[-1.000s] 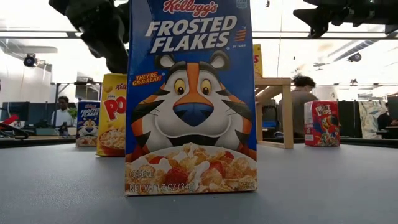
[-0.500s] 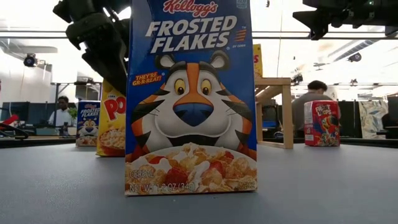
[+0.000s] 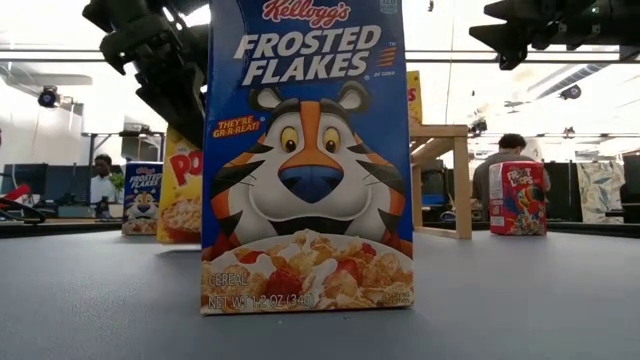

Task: Stack cereal on shelf
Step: Put the yellow cereal box on the shelf aligned with the other yellow cereal boxes

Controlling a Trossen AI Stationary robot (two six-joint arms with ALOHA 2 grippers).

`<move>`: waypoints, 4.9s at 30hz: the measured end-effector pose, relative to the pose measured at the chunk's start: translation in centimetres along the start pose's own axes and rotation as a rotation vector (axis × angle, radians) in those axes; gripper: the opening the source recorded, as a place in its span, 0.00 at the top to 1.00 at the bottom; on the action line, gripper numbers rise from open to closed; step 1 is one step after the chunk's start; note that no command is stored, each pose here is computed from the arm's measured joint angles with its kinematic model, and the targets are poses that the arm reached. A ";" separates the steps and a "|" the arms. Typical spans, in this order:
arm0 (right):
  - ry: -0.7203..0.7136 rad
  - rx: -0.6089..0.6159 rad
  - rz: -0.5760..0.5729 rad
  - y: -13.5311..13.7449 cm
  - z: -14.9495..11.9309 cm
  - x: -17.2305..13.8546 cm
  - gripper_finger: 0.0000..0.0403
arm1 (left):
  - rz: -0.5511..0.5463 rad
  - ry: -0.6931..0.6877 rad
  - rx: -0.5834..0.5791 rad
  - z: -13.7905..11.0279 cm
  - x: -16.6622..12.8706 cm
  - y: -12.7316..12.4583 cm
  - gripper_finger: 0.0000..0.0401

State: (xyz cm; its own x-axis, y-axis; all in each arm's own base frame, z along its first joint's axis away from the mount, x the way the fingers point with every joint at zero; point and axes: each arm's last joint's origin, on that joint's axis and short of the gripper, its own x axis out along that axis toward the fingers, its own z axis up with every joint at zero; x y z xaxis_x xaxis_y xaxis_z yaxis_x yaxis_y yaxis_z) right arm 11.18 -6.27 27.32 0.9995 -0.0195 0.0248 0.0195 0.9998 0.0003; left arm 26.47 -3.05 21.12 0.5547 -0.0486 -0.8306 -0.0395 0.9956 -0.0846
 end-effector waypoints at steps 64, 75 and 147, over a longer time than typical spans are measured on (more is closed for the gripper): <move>0.094 0.008 0.003 0.1 -3.7 7.4 0.43 | 0.188 -0.249 0.302 17.4 -5.1 4.3 0.65; 0.060 -0.013 0.045 0.6 -4.0 8.5 0.43 | 0.193 -0.303 0.294 18.3 -4.7 4.3 0.65; 0.083 0.016 0.126 1.1 -4.7 13.0 0.46 | 0.135 -0.362 0.303 18.8 -4.8 4.3 0.65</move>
State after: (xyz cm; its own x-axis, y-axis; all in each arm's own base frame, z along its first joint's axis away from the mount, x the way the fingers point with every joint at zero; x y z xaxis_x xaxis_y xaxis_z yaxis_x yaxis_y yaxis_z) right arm 24.35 -5.39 22.90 0.9926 0.1071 -0.0567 -0.1062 0.9942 0.0179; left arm 39.20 2.92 35.10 0.8170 0.0593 -0.5736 0.0832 0.9722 0.2190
